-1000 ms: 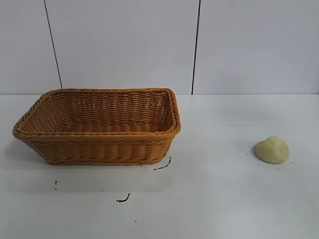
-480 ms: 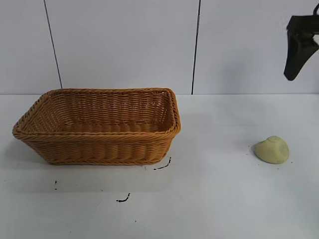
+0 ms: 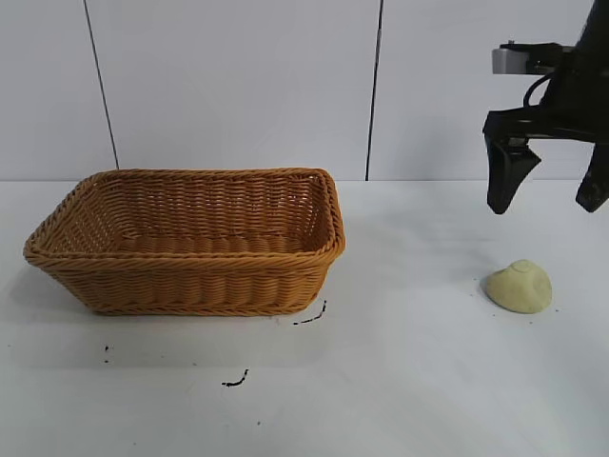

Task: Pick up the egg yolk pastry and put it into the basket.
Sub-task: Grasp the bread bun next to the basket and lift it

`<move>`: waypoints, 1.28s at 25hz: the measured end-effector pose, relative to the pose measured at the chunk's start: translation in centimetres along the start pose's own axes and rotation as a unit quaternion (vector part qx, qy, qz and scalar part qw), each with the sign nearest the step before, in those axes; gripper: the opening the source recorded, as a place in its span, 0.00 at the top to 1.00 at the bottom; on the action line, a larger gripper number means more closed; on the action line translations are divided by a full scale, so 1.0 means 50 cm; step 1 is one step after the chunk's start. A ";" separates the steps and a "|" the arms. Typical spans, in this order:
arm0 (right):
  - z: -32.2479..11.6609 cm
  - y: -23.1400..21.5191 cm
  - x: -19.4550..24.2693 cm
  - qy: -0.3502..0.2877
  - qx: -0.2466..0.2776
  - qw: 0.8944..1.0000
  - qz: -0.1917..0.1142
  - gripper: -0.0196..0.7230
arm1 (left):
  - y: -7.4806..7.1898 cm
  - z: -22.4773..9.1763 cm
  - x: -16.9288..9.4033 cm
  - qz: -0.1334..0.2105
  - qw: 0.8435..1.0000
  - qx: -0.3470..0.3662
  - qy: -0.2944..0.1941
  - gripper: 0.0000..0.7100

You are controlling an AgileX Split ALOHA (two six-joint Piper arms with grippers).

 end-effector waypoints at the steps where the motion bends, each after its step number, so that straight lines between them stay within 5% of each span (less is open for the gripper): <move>1: -0.001 -0.001 0.013 0.006 0.001 1.000 -0.001 0.04 | 0.000 0.000 0.000 0.000 1.000 0.000 0.000 0.02; 16: -0.008 -0.016 0.168 0.049 0.028 0.998 -0.010 0.04 | 0.000 0.000 0.000 0.000 1.000 0.000 0.000 0.02; 25: -0.007 -0.018 0.183 0.047 0.031 0.998 -0.010 0.04 | 0.000 0.000 0.000 0.000 1.000 0.000 0.000 0.02; 28: -0.007 -0.018 0.183 0.047 0.031 0.998 -0.010 0.14 | 0.000 0.000 0.000 0.000 1.000 0.000 0.000 0.02; 32: -0.008 -0.017 0.184 0.048 0.031 0.998 -0.010 0.40 | 0.000 0.000 0.000 0.000 1.000 0.000 0.000 0.02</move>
Point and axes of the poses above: a point on each arm's last joint axis where the gripper is mounted, x pointing out along that axis toward the gripper, y along the wrist's bending axis when the last joint is at zero, z = x × y, the point moved 4 cm from there along x, pointing out along that axis toward the gripper, and after that the axes turned 6 degrees about -x, right-handed, at the moved point
